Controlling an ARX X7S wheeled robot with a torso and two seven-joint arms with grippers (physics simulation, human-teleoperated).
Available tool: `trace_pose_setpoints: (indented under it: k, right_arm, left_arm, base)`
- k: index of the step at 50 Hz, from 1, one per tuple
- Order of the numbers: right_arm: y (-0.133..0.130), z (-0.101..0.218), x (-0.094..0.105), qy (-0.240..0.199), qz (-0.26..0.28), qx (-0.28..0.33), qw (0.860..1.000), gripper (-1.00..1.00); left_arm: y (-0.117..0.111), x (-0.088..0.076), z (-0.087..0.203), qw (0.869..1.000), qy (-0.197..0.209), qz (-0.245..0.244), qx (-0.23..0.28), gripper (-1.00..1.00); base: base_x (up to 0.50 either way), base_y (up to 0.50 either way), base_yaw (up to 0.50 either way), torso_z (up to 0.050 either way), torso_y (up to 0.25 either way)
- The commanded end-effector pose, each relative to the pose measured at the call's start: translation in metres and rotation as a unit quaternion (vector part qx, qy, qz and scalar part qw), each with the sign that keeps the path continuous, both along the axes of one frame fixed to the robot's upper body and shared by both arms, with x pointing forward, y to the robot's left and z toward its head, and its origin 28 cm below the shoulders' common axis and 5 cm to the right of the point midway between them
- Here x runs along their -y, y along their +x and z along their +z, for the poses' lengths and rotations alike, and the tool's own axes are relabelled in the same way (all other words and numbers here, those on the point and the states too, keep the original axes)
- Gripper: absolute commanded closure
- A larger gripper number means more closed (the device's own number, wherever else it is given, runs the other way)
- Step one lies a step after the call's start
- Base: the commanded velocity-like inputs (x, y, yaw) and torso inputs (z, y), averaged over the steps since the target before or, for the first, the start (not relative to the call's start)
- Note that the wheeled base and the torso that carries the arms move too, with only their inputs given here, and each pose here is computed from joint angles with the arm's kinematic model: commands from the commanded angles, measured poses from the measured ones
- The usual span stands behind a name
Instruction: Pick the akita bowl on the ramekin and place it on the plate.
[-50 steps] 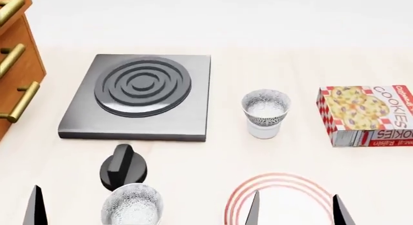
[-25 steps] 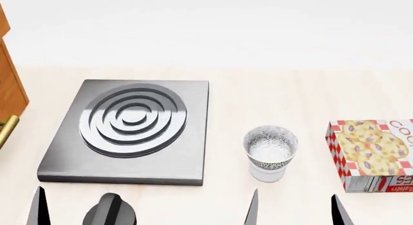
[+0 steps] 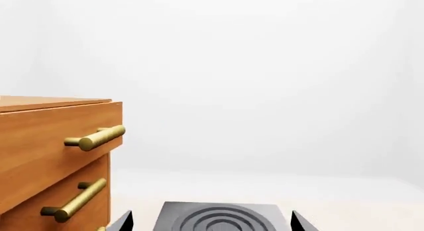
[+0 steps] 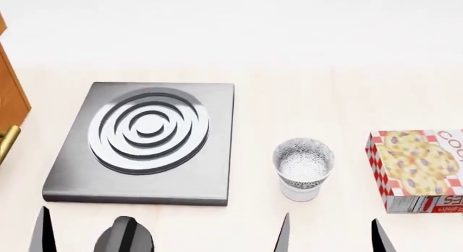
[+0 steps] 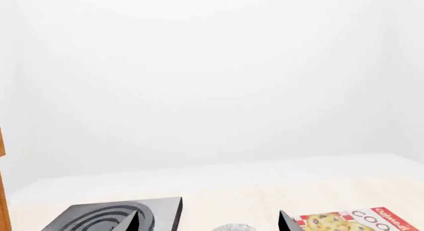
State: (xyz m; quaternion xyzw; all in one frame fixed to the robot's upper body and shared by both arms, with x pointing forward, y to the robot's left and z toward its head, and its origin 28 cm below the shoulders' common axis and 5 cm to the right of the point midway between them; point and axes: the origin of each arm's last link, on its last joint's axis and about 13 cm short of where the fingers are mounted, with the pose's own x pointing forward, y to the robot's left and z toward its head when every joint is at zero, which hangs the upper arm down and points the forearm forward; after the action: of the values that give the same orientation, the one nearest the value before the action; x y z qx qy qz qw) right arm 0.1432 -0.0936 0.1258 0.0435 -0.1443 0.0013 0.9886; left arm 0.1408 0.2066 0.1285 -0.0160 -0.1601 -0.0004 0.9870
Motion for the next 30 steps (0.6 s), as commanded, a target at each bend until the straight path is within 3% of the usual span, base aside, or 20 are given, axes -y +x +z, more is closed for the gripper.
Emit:
trace_pose_setpoints:
  k: [1, 24, 30]
  right_arm:
    - [-0.0003, 0.0, -0.0001, 0.0, 0.001, -0.001, 1.0, -1.0]
    - [0.0002, -0.0007, 0.0003, -0.001, 0.0, -0.003, 1.0, -1.0]
    - [0.0007, -0.001, 0.0004, -0.001, 0.0, -0.004, 1.0, -1.0]
  left_arm:
    - [-0.0002, -0.0014, 0.0017, 1.0, -0.005, 0.006, 0.007, -1.0]
    - [-0.0014, -0.0011, -0.0004, 1.0, 0.0, 0.011, 0.004, -1.0]
    - [-0.0014, 0.0008, -0.0002, 1.0, 0.007, 0.007, 0.003, -1.0]
  base:
    - [0.0, 0.0, 0.0, 0.0, -0.25]
    - [0.0, 0.0, 0.0, 0.0, -0.25]
    - [0.0, 0.0, 0.0, 0.0, -0.027]
